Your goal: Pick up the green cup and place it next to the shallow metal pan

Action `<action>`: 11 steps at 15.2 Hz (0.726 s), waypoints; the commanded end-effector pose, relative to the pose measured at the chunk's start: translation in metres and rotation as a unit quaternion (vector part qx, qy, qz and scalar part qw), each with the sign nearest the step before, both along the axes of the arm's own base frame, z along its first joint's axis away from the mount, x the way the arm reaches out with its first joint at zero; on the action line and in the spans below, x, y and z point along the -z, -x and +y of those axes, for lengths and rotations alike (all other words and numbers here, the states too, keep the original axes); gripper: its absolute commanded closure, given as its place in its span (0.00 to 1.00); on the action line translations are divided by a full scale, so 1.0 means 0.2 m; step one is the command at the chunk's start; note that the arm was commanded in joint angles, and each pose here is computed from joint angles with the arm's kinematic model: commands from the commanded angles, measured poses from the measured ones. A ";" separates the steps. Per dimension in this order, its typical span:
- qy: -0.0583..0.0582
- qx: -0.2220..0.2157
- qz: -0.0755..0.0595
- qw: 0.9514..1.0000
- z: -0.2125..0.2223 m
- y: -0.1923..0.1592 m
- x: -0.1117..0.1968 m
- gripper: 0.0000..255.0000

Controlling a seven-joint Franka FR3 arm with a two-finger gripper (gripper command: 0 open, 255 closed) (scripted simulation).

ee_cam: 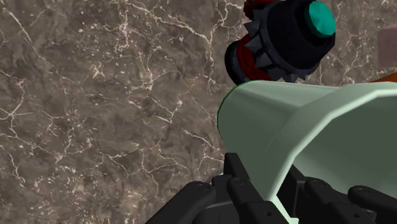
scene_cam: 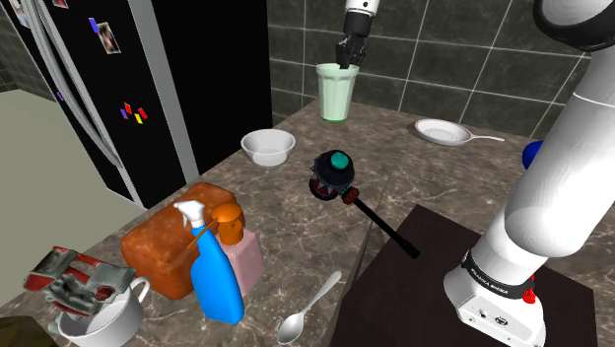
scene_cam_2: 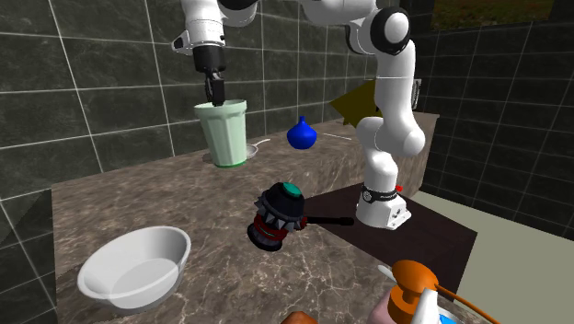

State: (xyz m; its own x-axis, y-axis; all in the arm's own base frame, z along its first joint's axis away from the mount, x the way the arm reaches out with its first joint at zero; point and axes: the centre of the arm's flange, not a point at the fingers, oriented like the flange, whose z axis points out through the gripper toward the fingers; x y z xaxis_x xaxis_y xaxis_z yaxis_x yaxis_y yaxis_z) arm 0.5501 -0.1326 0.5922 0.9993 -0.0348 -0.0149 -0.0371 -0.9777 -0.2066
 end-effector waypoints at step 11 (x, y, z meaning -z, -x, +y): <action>0.000 0.000 0.000 1.000 -0.72 0.27 0.00 1.00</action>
